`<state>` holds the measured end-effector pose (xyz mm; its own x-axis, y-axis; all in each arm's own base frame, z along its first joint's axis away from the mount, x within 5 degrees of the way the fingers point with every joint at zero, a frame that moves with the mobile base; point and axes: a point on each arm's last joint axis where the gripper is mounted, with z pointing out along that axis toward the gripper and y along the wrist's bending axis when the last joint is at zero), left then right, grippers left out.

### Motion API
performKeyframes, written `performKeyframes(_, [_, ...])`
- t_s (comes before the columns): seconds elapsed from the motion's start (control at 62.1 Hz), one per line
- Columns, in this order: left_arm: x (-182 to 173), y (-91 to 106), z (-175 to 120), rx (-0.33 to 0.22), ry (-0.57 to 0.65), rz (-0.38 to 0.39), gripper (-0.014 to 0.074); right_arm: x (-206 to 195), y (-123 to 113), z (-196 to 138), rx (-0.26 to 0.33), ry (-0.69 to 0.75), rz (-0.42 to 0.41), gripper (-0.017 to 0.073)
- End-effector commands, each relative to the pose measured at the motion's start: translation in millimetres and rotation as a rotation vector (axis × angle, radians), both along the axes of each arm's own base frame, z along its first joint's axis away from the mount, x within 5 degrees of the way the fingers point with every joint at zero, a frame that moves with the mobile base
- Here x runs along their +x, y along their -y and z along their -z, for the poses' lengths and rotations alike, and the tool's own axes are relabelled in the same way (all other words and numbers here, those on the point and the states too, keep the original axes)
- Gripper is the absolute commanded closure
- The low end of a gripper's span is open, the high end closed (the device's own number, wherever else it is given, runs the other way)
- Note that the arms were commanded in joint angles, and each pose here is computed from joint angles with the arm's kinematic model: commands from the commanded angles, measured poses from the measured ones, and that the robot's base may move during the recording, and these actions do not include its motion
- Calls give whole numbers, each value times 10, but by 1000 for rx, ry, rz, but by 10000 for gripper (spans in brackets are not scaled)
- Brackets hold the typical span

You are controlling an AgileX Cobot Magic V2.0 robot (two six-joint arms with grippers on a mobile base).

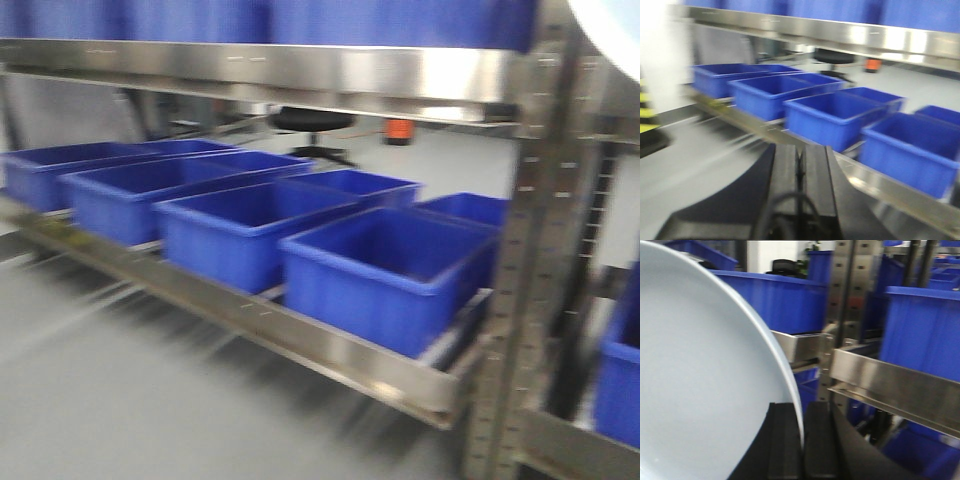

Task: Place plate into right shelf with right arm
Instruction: 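Bring the base up to the shelf, holding the plate near the shelf opening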

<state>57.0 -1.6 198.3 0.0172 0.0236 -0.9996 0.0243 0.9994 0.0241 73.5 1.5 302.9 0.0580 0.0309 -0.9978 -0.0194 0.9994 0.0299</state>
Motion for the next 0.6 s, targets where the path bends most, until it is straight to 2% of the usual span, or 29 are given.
performKeyframes(0.0, [-8,-10,-52,-18,89,-9,722,-19,15,-185,3,123,17,505])
performKeyframes(0.579, [-8,-10,-52,-18,89,-9,722,-19,15,-185,3,123,17,505])
